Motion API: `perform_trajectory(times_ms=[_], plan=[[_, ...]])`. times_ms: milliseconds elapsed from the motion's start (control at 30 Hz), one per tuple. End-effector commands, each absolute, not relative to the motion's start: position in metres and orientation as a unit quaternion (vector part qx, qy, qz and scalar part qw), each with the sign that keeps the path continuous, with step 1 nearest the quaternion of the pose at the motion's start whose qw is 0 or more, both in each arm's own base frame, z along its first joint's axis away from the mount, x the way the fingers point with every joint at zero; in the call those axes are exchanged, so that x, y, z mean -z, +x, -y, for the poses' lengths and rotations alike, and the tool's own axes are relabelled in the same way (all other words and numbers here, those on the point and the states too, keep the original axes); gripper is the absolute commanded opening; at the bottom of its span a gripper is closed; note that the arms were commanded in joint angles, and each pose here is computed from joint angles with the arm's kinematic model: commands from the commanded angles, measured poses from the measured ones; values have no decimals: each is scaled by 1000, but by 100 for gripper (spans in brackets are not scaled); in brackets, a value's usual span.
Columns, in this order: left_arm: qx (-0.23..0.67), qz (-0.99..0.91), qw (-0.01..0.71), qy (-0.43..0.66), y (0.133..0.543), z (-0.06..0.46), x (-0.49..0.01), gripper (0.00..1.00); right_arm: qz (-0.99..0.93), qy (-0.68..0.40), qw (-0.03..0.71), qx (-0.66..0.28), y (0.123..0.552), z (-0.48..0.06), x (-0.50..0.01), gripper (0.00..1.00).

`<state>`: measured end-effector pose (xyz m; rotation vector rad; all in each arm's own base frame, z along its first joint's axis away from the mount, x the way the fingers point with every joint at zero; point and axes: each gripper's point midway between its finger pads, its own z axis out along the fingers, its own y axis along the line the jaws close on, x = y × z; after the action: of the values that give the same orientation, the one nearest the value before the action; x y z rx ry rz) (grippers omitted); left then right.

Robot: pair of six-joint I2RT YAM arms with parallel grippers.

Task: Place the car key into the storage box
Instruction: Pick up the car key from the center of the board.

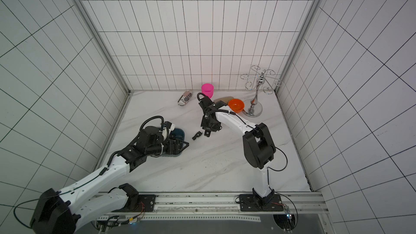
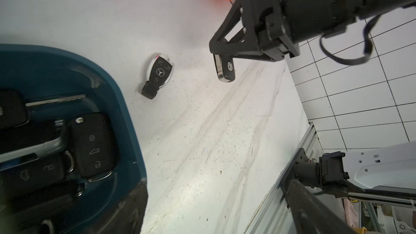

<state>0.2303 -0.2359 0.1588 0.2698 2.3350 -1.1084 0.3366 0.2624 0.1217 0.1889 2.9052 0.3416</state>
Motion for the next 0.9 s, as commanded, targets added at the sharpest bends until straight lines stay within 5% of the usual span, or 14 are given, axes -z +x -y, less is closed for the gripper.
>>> perform_trajectory(times_ms=[0, 533, 867], plan=[[431, -847, 280, 133, 232, 257, -166, 94, -987, 44, 96, -122, 303, -266, -123, 6], [428, -851, 257, 164, 230, 305, -148, 86, -979, 12, 113, -172, 247, -293, -140, 6], [451, -844, 236, 172, 224, 322, -151, 31, -976, 7, 123, -182, 247, -304, -143, 6]])
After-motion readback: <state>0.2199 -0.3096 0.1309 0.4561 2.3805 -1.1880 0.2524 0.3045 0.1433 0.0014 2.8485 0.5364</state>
